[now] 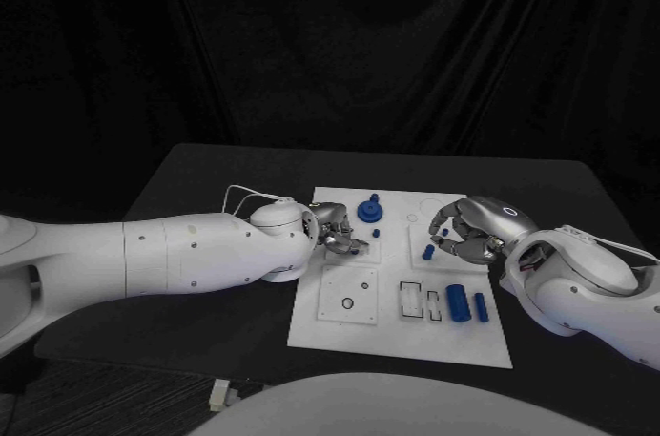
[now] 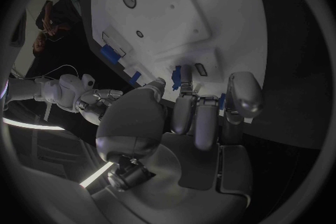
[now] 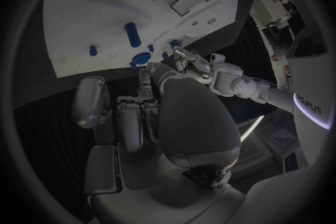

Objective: Assemble the parts on the task board

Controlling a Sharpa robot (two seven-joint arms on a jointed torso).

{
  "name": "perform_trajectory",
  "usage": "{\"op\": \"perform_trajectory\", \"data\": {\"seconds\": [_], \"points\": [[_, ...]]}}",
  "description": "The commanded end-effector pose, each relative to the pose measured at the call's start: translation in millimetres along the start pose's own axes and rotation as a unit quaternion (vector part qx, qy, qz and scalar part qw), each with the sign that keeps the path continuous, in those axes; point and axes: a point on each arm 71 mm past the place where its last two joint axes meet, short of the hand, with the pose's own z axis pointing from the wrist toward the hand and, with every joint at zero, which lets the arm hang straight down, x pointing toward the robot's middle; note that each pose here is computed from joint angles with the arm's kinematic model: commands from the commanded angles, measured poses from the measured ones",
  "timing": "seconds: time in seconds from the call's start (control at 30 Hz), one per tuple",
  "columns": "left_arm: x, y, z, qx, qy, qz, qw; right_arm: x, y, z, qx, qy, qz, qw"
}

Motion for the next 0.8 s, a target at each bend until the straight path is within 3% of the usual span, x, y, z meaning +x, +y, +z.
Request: {"op": "perform_trajectory", "data": {"seconds": [0.03, 0.8], "points": [[7.8, 1.4, 0.3, -0.005, 0.024, 0.008, 1.000, 0.5, -0.5, -0.5, 0.003, -0.002, -0.002, 1.000], [7.3, -2.9, 4.9, 0.010, 0.022, 0.009, 1.000, 0.5, -0.4, 0.0, 0.003, -0.003, -0.002, 1.000]]}}
